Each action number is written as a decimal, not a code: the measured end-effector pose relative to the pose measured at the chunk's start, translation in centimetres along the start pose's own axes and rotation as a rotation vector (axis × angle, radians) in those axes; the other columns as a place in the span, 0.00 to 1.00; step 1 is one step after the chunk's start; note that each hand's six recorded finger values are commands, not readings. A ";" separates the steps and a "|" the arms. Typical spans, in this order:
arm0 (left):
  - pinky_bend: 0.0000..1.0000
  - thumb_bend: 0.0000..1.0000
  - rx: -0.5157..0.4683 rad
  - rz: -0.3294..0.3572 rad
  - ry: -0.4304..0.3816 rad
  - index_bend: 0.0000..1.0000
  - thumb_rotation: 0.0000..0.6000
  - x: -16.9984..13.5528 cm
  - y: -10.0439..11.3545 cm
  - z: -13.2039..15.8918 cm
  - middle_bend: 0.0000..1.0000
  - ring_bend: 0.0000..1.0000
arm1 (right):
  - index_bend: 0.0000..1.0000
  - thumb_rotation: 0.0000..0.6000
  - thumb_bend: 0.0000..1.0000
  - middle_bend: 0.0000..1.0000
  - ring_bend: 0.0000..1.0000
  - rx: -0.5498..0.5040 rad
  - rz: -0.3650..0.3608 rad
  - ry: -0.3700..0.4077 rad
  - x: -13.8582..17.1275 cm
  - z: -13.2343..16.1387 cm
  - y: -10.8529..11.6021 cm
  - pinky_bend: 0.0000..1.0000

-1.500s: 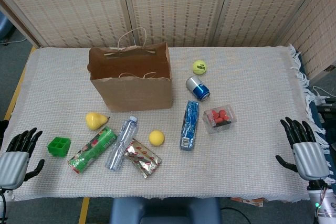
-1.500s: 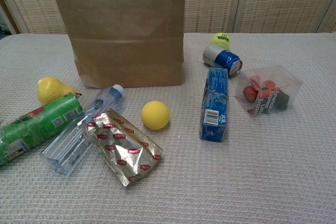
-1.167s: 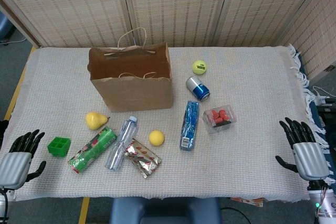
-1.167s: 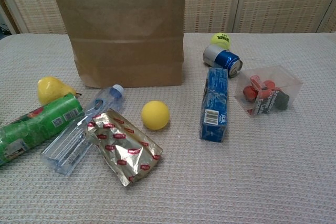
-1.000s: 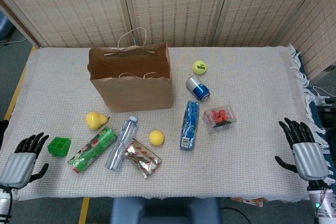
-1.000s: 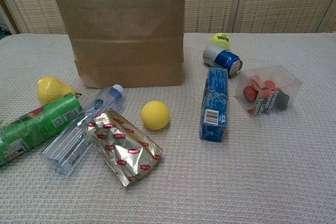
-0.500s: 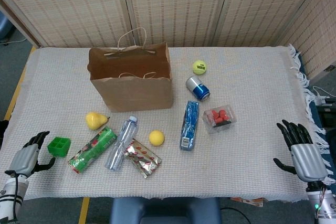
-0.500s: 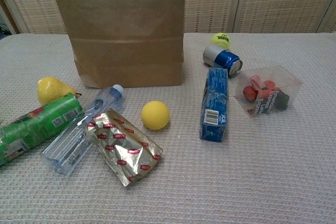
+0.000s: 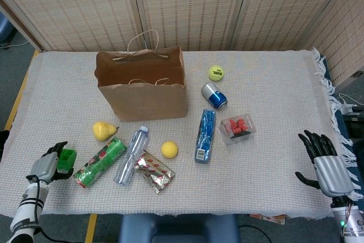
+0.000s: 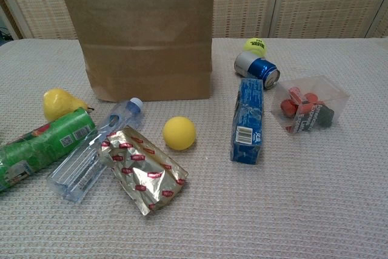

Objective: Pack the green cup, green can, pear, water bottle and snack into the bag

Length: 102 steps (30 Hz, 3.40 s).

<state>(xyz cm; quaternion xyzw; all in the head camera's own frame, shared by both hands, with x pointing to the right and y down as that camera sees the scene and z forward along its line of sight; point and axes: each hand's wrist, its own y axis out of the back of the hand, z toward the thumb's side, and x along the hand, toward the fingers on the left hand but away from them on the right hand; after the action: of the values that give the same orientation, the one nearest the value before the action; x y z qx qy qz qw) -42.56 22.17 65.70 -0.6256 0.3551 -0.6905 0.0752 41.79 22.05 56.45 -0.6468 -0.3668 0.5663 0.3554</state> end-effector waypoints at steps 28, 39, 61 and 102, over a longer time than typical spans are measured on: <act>0.06 0.34 0.083 0.020 0.106 0.00 1.00 3.8 -1.2 -0.2 0.00 0.00 | 0.00 1.00 0.07 0.00 0.00 -0.013 0.026 -0.009 -0.1 0.0 -0.4 0.00; 0.24 0.35 0.092 -0.023 0.147 0.09 1.00 4.1 -2.0 -1.1 0.01 0.04 | 0.00 1.00 0.07 0.00 0.00 -0.027 0.043 -0.011 -0.1 0.0 -0.5 0.00; 0.79 0.67 -0.196 0.168 0.107 0.66 1.00 4.5 1.9 0.8 0.63 0.64 | 0.00 1.00 0.07 0.00 0.00 -0.055 0.046 -0.011 -0.1 -0.1 -0.4 0.00; 0.70 0.66 -0.450 0.278 -0.582 0.66 1.00 3.2 16.0 36.1 0.60 0.57 | 0.00 1.00 0.07 0.00 0.00 -0.178 0.128 -0.016 -0.5 0.3 -0.9 0.00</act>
<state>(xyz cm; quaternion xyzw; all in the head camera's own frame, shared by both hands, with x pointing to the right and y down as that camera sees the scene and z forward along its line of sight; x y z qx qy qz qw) -15.54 -5.68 57.70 -0.7421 0.5429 -0.3722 0.1265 41.41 22.03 57.43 -0.6934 -0.3764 0.5581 0.2569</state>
